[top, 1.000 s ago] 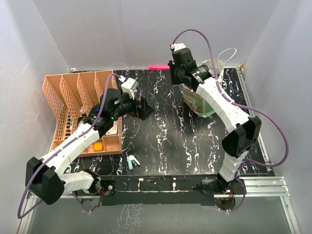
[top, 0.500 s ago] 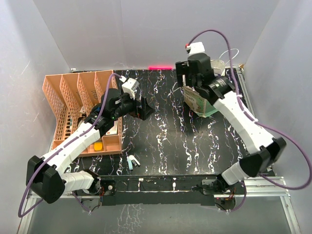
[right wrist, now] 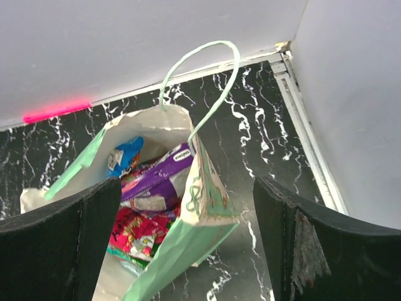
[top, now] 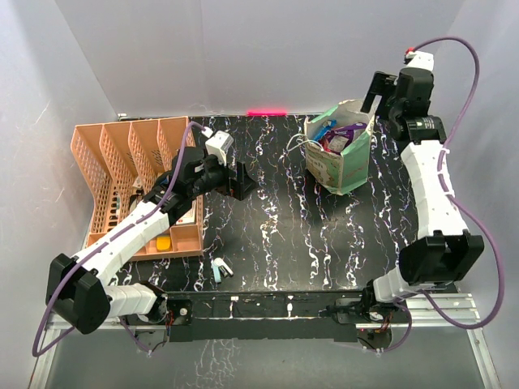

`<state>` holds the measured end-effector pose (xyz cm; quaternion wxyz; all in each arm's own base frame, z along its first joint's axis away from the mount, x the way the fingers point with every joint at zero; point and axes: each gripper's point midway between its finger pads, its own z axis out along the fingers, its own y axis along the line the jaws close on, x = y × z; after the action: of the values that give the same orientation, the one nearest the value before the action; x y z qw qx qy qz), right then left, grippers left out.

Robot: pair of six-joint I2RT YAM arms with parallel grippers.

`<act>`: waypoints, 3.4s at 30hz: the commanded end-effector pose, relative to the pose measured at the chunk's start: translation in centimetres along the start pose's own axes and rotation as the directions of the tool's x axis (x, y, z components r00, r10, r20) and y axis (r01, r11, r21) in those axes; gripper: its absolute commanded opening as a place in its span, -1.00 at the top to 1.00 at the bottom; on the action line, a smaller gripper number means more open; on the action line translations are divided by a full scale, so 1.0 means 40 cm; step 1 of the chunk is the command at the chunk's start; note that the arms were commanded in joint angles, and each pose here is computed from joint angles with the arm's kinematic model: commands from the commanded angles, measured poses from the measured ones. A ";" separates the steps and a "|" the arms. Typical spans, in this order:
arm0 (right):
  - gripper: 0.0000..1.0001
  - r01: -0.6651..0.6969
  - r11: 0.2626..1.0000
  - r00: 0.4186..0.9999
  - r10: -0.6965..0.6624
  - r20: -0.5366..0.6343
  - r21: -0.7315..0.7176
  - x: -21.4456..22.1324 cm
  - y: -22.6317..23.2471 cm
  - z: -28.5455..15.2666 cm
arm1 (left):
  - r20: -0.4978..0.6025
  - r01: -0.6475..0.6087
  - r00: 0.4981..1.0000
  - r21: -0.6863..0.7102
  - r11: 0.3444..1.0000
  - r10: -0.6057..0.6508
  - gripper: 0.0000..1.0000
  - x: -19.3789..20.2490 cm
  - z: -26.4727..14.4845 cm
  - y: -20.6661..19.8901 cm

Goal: Take the snacks out of the paper bag
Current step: Move the paper bag to the center of the board.

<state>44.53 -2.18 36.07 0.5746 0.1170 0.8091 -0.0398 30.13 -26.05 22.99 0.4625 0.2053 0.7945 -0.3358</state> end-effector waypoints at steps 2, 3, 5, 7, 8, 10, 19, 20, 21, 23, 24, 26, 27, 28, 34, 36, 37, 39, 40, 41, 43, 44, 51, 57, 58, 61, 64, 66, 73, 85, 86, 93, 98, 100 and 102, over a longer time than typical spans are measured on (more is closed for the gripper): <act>-0.78 -0.159 0.971 0.980 0.177 0.089 -0.181 -0.099 0.004 0.078 | 0.023 -0.018 1.000 0.026 0.999 0.018 -0.97 -0.024 0.000 -0.017; -0.74 -0.185 0.959 0.975 0.206 0.078 -0.214 -0.098 0.004 0.096 | 0.021 -0.017 1.000 0.028 0.999 0.017 -0.97 -0.022 0.001 -0.017; -0.64 -0.230 0.939 0.966 0.252 0.058 -0.254 -0.096 -0.011 0.131 | 0.018 -0.017 1.000 0.027 0.999 0.016 -0.97 -0.020 0.002 -0.016; -0.51 -0.271 0.917 0.955 0.294 0.038 -0.294 -0.090 -0.022 0.163 | 0.019 -0.017 1.000 0.024 1.000 0.017 -0.97 -0.022 0.002 -0.014; -0.45 -0.293 0.900 0.948 0.318 0.028 -0.322 -0.088 -0.025 0.176 | 0.019 -0.018 1.000 0.024 1.000 0.017 -0.97 -0.021 0.003 -0.015; -0.28 -0.350 0.857 0.927 0.374 -0.012 -0.379 -0.077 -0.029 0.200 | 0.017 -0.017 1.000 0.022 1.000 0.016 -0.97 -0.020 0.003 -0.014; -0.10 -0.447 0.752 0.889 0.432 -0.150 -0.484 -0.012 0.004 0.285 | 0.012 -0.016 1.000 0.018 1.000 0.016 -0.97 -0.016 0.007 -0.010; -0.07 -0.448 0.751 0.889 0.434 -0.149 -0.486 -0.009 0.004 0.287 | 0.009 -0.015 1.000 0.017 1.000 0.015 -0.97 -0.015 0.008 -0.010; 0.00 -0.447 0.750 0.889 0.434 -0.148 -0.488 -0.010 0.004 0.287 | 0.010 -0.015 1.000 0.016 1.000 0.015 -0.97 -0.016 0.008 -0.009; 0.16 -0.440 0.749 0.892 0.429 -0.143 -0.496 -0.015 0.005 0.284 | 0.006 -0.012 1.000 0.018 1.000 0.012 -0.97 -0.013 0.010 -0.009; 0.22 -0.433 0.749 0.895 0.426 -0.136 -0.502 -0.022 0.006 0.279 | 0.007 -0.012 1.000 0.019 1.000 0.012 -0.97 -0.014 0.010 -0.010; 0.31 -0.414 0.750 0.901 0.418 -0.115 -0.516 -0.038 0.009 0.265 | 0.004 -0.011 1.000 0.020 1.000 0.011 -0.97 -0.012 0.012 -0.010; 0.36 -0.404 0.751 0.904 0.416 -0.101 -0.522 -0.048 0.010 0.256 | 0.003 -0.010 1.000 0.021 1.000 0.010 -0.97 -0.011 0.012 -0.009; 0.49 -0.396 0.750 0.905 0.415 -0.089 -0.530 -0.057 0.011 0.246 | 0.002 -0.010 1.000 0.020 1.000 0.010 -0.97 -0.011 0.013 -0.009; 0.85 -0.344 0.738 0.913 0.406 -0.025 -0.581 -0.112 0.024 0.165 | -0.008 -0.005 1.000 0.021 1.000 0.005 -0.97 -0.003 0.019 -0.007; 0.85 -0.322 0.732 0.913 0.408 0.007 -0.600 -0.134 0.029 0.128 | -0.014 -0.002 1.000 0.022 1.000 0.003 -0.97 0.001 0.022 -0.006; 0.85 -0.318 0.730 0.912 0.411 0.017 -0.605 -0.141 0.030 0.113 | -0.016 -0.001 1.000 0.021 1.000 0.002 -0.97 0.003 0.023 -0.005; 0.85 -0.318 0.721 0.908 0.419 0.022 -0.615 -0.148 0.036 0.083 | -0.021 0.001 1.000 0.020 1.000 0.000 -0.97 0.006 0.025 -0.003; 0.85 -0.318 0.719 0.907 0.420 0.023 -0.618 -0.148 0.037 0.069 | -0.021 0.000 1.000 0.018 1.000 0.000 -0.97 0.005 0.025 -0.003; 0.85 -0.313 0.719 0.907 0.420 0.030 -0.620 -0.151 0.038 0.050 | -0.020 0.001 1.000 0.017 1.000 -0.001 -0.97 0.004 0.025 -0.003; 0.85 -0.313 0.724 0.905 0.424 0.040 -0.615 -0.150 0.037 0.015 | -0.021 0.002 1.000 0.021 1.000 -0.001 -0.97 0.006 0.025 -0.004; 0.85 -0.314 0.728 0.902 0.428 0.047 -0.610 -0.149 0.036 -0.007 | -0.020 0.002 1.000 0.023 1.000 -0.002 -0.97 0.005 0.025 -0.005; 0.85 -0.345 0.731 0.900 0.436 0.014 -0.588 -0.082 0.040 -0.146 | -0.018 0.019 1.000 0.058 0.998 -0.018 -0.97 0.002 0.021 -0.024; 0.85 -0.311 0.771 0.920 0.391 0.028 -0.556 -0.030 0.035 -0.264 | -0.025 0.057 0.998 0.110 0.992 -0.054 -0.97 0.004 0.023 -0.049; 0.85 -0.304 0.778 0.922 0.385 0.035 -0.550 -0.028 0.034 -0.283 | -0.026 0.065 0.998 0.123 0.990 -0.062 -0.97 0.001 0.024 -0.056; 0.85 -0.282 0.787 0.930 0.366 0.047 -0.549 -0.014 0.035 -0.333 | -0.048 0.134 0.991 0.147 0.980 -0.129 -0.97 -0.029 0.030 -0.080; 0.85 -0.280 0.783 0.936 0.351 0.024 -0.556 0.021 0.047 -0.372 | -0.051 0.256 0.967 0.208 0.944 -0.250 -0.95 -0.111 0.047 -0.131; 0.85 -0.277 0.779 0.935 0.352 0.027 -0.563 0.045 0.052 -0.390 | -0.054 0.330 0.943 0.291 0.898 -0.329 -0.91 -0.153 0.063 -0.172; 0.85 -0.249 0.796 0.952 0.305 0.011 -0.552 0.135 0.071 -0.466 | -0.094 0.440 0.895 0.335 0.833 -0.435 -0.75 -0.187 0.201 -0.220; 0.85 -0.134 0.909 0.975 0.192 0.110 -0.394 0.210 -0.003 -0.605 | 0.022 0.432 0.884 0.337 0.836 -0.466 -0.64 -0.241 0.304 -0.275; 0.85 -0.128 0.911 0.975 0.188 0.118 -0.391 0.212 -0.006 -0.613 | 0.029 0.435 0.883 0.329 0.838 -0.469 -0.63 -0.241 0.314 -0.273; 0.85 -0.117 0.937 0.963 0.188 0.191 -0.330 0.187 -0.047 -0.666 | 0.017 0.403 0.903 0.319 0.858 -0.430 -0.62 -0.254 0.412 -0.300; 0.85 -0.111 0.944 0.954 0.189 0.231 -0.312 0.177 -0.064 -0.694 | 0.011 0.378 0.915 0.327 0.866 -0.403 -0.61 -0.260 0.508 -0.329; 0.85 -0.108 0.944 0.953 0.188 0.239 -0.311 0.176 -0.067 -0.700 | 0.008 0.360 0.923 0.331 0.872 -0.384 -0.52 -0.265 0.550 -0.346; 0.84 -0.101 0.938 0.952 0.187 0.242 -0.331 0.175 -0.060 -0.710 | 0.006 0.350 0.928 0.332 0.876 -0.373 -0.39 -0.266 0.581 -0.358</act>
<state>16.78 2.25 33.86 0.6246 0.0928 0.7669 0.1150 40.09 -51.08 26.83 0.3600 0.0918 0.7495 -0.5479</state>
